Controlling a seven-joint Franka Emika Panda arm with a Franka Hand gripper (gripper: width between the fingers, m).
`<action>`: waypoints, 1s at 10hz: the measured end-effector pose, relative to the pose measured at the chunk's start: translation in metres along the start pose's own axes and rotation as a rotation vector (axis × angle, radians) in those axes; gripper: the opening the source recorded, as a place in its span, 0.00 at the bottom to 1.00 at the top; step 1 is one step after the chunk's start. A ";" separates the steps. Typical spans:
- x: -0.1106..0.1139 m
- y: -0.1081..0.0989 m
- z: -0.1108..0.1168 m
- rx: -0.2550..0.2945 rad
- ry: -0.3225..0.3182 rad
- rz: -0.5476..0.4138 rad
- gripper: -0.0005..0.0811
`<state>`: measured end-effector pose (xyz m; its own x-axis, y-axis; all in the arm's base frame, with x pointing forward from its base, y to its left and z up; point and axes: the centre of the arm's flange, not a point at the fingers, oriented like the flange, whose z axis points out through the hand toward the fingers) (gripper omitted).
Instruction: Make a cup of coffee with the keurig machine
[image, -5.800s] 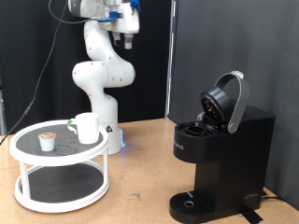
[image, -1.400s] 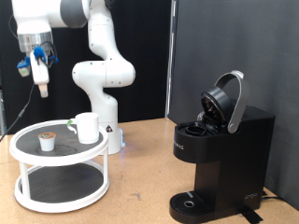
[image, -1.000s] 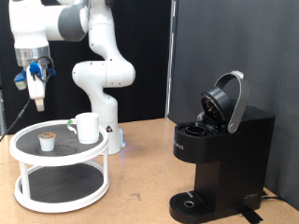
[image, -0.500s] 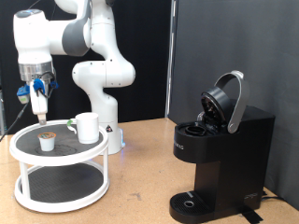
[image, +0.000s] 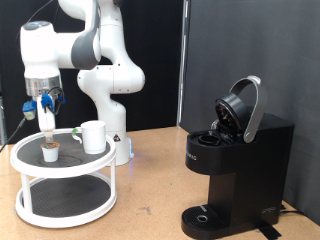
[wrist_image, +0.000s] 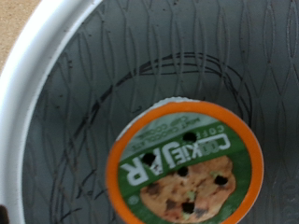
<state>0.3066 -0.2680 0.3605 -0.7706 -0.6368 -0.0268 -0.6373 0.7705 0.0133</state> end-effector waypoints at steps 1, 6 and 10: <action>0.001 0.002 0.004 0.002 0.003 -0.002 1.00; 0.005 0.003 0.022 0.012 0.020 -0.001 1.00; 0.006 0.003 0.032 0.017 0.028 0.000 1.00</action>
<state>0.3008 -0.2688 0.3286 -0.7708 -0.6371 0.0007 -0.6371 0.7708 -0.0040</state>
